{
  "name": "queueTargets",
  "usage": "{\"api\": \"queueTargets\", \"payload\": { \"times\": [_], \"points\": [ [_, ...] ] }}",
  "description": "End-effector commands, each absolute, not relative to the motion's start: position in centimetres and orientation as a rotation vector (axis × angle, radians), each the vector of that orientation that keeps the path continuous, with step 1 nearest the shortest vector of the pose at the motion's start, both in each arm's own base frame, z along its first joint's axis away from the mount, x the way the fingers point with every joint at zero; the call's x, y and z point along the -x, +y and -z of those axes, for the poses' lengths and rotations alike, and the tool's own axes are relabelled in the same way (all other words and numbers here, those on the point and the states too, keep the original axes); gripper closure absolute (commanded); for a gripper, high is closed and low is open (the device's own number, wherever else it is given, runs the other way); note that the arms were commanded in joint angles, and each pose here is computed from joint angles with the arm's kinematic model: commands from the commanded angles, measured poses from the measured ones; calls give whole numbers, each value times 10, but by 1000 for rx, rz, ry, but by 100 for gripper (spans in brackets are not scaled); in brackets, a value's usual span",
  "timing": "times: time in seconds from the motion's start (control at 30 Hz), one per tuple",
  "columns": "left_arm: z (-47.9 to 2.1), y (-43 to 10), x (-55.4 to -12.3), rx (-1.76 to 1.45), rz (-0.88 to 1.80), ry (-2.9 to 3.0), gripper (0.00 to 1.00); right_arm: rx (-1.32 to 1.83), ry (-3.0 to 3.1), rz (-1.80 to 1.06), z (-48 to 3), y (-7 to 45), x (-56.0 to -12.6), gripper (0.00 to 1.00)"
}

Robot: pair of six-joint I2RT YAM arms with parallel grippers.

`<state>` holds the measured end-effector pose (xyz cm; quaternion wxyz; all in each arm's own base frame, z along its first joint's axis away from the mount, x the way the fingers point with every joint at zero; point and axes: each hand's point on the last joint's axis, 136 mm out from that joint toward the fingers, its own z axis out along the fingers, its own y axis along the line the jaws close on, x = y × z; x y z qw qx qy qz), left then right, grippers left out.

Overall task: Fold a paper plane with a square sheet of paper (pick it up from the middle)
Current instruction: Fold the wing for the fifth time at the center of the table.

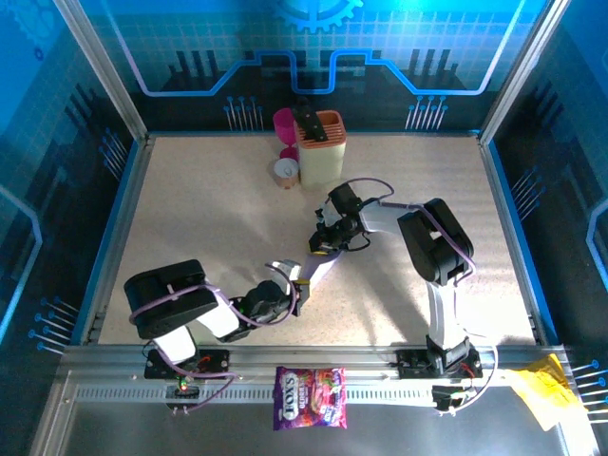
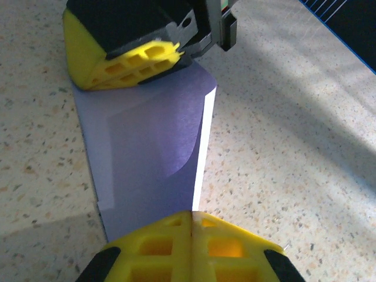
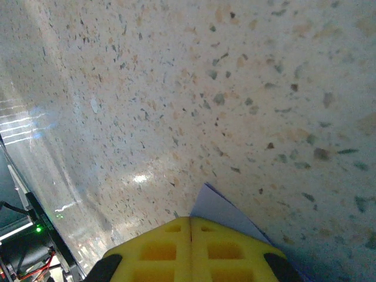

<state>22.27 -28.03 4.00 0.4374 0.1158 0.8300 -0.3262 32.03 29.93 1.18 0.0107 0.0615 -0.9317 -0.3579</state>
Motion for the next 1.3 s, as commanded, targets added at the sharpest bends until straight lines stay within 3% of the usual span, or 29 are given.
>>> {"api": "queueTargets", "payload": {
  "times": [0.0,0.63,1.27],
  "points": [
    [-32,-275,-223,-275,787,2132,100,-85,-2906,932,23,275,-307,100],
    [-17,-259,-224,-164,770,2154,100,-62,-2897,896,35,270,-301,100],
    [-25,-268,-229,-283,717,2152,100,-45,-2894,856,45,264,-297,100]
  ]
}}
